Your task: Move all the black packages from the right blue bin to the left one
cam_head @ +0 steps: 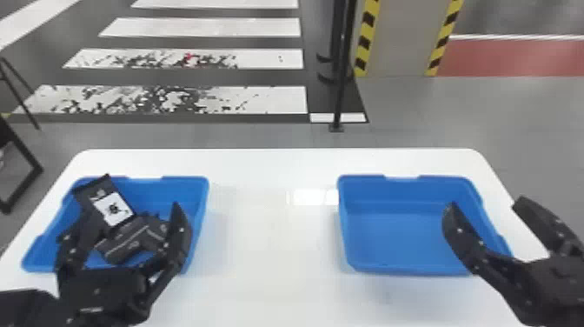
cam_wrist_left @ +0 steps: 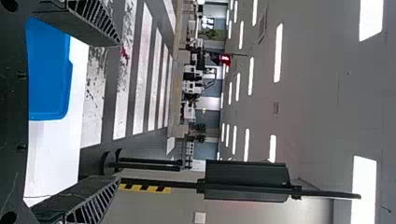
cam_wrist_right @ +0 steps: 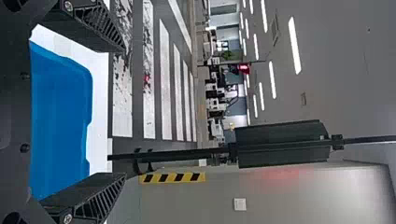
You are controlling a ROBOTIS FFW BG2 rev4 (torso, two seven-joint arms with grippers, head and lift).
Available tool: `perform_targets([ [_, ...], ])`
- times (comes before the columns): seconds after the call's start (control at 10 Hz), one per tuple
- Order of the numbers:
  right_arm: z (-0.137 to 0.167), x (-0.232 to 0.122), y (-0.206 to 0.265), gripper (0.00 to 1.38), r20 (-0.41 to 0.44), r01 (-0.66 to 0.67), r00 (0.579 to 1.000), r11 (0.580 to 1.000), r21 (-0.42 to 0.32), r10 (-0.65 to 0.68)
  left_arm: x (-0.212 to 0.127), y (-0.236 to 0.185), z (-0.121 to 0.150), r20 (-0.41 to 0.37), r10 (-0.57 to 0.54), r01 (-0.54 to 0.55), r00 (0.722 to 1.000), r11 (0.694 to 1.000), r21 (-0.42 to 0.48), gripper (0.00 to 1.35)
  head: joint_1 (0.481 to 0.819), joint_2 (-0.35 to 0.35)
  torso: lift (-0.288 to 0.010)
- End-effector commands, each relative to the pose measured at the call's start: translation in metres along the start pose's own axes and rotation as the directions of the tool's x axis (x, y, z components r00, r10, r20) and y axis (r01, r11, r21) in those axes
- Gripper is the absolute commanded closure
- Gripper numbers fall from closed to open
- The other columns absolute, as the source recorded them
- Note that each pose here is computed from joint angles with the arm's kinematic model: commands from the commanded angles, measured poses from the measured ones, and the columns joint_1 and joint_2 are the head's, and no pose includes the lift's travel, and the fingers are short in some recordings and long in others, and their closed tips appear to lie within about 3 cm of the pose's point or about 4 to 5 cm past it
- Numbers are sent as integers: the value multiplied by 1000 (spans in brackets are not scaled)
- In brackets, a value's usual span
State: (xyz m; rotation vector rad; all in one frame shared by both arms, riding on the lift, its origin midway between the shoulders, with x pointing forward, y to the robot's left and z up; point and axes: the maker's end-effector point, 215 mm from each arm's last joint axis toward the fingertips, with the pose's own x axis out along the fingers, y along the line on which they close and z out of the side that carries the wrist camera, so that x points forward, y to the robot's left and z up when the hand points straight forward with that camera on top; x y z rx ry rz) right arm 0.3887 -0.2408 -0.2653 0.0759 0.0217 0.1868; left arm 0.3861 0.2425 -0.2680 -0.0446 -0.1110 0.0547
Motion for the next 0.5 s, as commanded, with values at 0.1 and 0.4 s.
perform_targets([
  [0.1,-4,0,-2,78,-6,4,1000,1000,6,-4,1,-4,0,2,-7,7,1000,1000,-15,-2,695,2,-132],
  [0.4,-3,0,-1,82,-1,2,1000,1000,7,-2,2,-5,2,6,-11,12,1000,1000,-17,-2,695,-5,-132],
])
